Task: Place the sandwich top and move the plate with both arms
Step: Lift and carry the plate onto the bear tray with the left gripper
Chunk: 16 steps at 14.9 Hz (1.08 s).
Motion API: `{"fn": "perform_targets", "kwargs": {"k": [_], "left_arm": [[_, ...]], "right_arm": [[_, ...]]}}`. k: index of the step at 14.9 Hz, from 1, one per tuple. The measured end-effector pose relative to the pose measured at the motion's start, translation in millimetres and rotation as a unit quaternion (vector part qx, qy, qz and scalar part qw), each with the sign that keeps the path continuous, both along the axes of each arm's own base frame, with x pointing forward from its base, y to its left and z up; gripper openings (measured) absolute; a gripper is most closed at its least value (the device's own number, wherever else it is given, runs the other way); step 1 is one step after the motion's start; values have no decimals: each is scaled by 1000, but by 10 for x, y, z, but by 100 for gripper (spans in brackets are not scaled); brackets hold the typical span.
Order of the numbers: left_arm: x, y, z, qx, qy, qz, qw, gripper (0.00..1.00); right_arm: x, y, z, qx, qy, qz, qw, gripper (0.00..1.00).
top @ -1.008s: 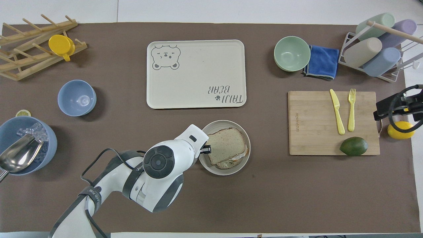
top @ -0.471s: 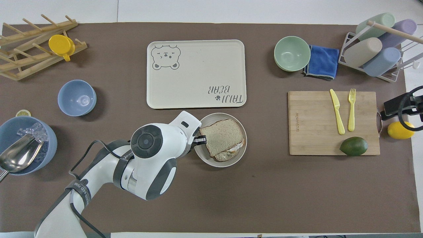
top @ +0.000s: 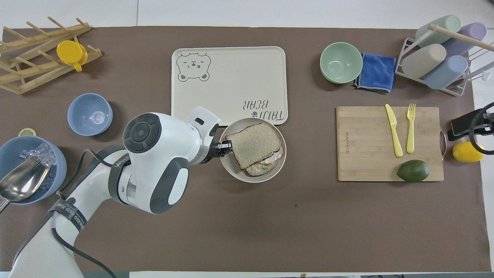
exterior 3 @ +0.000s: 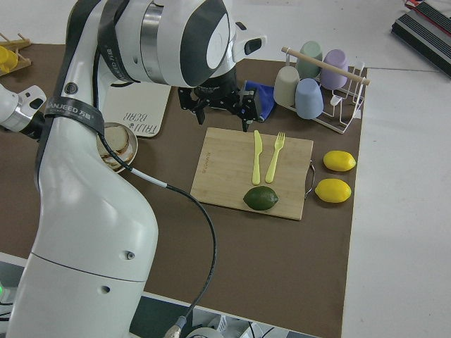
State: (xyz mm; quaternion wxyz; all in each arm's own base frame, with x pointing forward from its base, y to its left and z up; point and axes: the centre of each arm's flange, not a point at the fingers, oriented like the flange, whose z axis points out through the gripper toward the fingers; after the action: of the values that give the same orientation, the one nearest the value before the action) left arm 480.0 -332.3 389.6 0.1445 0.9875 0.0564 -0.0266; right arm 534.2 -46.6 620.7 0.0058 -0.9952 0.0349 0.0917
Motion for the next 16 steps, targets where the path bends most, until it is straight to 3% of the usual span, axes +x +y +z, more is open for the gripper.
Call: {"fn": "perform_targets", "kwargs": {"k": [3,7,13,16], "left_arm": [[287,189,164,-11,-12,19,1000,4],[834,490,238,-18,-10,37,999,4],[1532,618,-216,-19,-10,45,999,4],[1703,675,-456,-27,-23,23,999,4]], "right_arm": [[-3,-19,3,0,0,-2,1000,100],[-6,-38,4,0,0,-4,1000,100],[-3,-5,4,0,0,0,1000,100],[-3,-5,4,0,0,0,1000,100]]}}
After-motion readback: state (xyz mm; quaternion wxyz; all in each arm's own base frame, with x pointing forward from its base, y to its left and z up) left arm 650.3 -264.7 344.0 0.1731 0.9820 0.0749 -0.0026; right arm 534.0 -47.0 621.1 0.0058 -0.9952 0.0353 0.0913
